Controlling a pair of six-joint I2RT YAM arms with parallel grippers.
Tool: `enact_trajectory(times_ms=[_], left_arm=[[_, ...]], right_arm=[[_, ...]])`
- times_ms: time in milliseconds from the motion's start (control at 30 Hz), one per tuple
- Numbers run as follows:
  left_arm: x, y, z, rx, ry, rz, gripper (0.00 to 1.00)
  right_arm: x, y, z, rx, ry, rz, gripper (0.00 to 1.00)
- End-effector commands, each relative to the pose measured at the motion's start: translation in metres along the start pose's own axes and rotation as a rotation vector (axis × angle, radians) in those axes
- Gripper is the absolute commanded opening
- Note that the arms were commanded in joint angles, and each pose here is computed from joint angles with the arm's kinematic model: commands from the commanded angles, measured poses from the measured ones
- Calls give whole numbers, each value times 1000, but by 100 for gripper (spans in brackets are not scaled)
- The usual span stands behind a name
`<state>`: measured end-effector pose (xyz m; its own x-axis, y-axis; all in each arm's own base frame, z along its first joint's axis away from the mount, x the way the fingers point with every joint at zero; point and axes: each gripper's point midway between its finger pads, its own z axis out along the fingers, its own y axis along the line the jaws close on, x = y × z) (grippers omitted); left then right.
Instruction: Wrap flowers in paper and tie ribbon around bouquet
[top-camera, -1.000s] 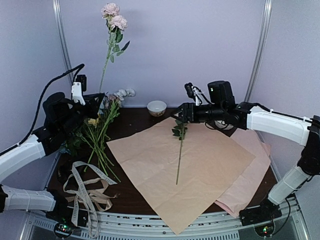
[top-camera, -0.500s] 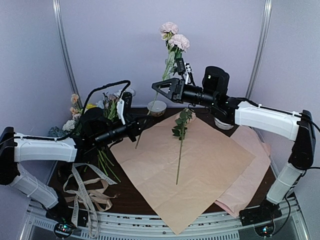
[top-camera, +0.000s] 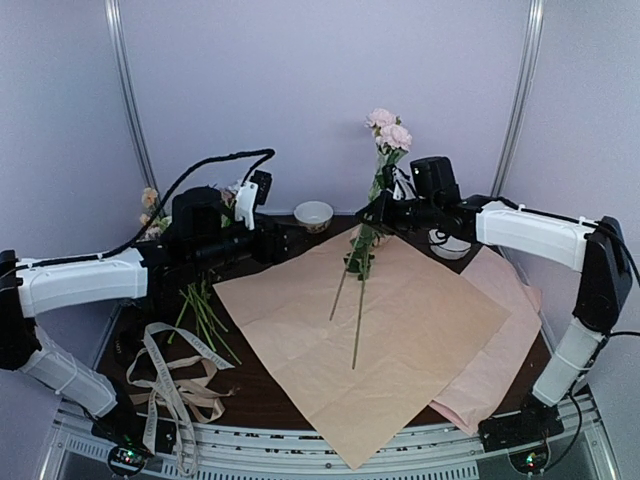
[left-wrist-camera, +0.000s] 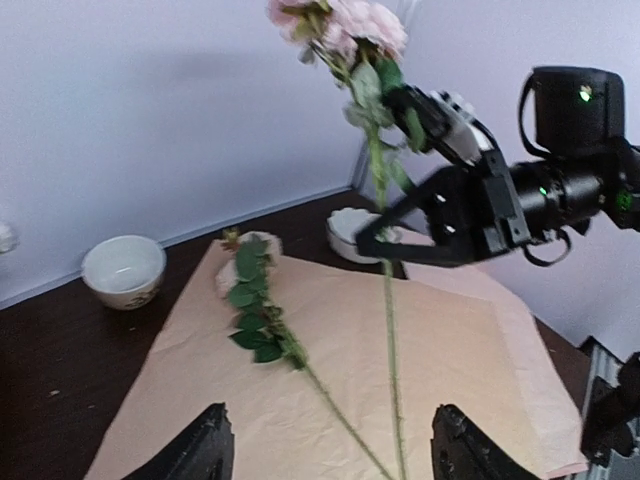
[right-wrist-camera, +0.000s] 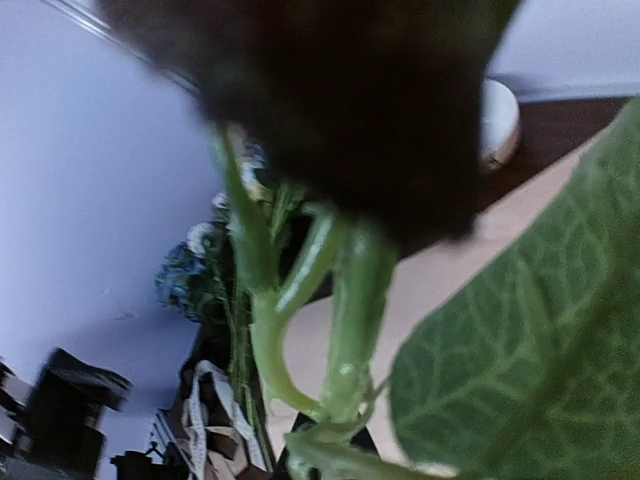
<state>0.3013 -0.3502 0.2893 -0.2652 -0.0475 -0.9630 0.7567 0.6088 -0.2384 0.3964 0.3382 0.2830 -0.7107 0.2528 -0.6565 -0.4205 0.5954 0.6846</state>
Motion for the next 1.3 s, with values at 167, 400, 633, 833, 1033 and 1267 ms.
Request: enact_trajectory(times_ms=[167, 400, 633, 833, 1033, 1267], left_arm=[[50, 224, -79, -756, 335, -259, 57], [72, 297, -93, -883, 435, -246, 46], [100, 352, -62, -848, 627, -230, 44], [122, 379, -31, -801, 711, -248, 45], [125, 397, -28, -841, 694, -279, 27], [114, 397, -37, -881, 676, -259, 3]], right_arm=[[88, -176, 17, 442, 310, 180, 17], [90, -204, 0, 557, 275, 189, 49], [78, -189, -27, 567, 244, 97, 50], [78, -186, -44, 592, 253, 47, 49], [84, -189, -51, 612, 268, 32, 48], [83, -187, -53, 610, 269, 32, 49]])
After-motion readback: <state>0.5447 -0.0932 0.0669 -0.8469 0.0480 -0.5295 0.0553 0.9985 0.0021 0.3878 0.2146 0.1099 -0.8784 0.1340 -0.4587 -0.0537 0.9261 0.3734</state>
